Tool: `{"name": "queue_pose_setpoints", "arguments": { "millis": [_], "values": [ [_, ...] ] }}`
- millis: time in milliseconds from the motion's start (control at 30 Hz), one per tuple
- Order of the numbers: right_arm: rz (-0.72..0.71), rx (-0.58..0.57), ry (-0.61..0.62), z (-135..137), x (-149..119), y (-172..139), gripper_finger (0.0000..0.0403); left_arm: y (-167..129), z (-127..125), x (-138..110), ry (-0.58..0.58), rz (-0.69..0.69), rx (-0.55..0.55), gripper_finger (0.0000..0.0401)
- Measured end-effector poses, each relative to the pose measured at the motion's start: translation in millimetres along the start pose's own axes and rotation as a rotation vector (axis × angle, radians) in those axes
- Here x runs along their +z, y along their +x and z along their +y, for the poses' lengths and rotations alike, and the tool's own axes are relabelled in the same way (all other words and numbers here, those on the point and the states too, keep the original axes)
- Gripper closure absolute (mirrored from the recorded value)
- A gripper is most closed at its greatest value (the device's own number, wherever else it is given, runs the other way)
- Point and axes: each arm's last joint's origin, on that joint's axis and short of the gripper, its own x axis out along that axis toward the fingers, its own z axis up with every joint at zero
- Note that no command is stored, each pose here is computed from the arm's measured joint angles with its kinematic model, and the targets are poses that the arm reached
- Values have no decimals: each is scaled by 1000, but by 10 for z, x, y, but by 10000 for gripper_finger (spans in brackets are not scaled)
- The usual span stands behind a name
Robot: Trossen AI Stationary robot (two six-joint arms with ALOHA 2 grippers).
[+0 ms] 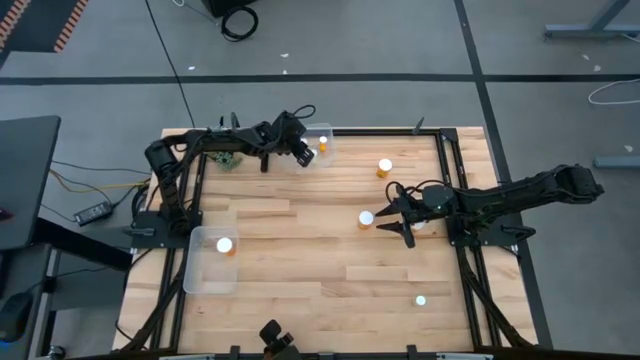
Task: Pick and place medicine bottles into bin by pill shape (circle, oval)
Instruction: Put the left small yellow pill bottle into the top transparent bin
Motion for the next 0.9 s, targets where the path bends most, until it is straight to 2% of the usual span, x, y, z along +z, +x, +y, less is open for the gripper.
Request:
{"name": "queue_pose_setpoints", "arguments": {
  "millis": [167,700,900],
  "values": [
    [0,1,1,0,1,0,217,119,2,-99,8,44,4,270],
    [7,3,2,0,-6,0,217,140,2,-110,15,51,8,266],
    [8,3,2,0,-6,0,217,143,9,-147,18,81,22,235]
  ]
}}
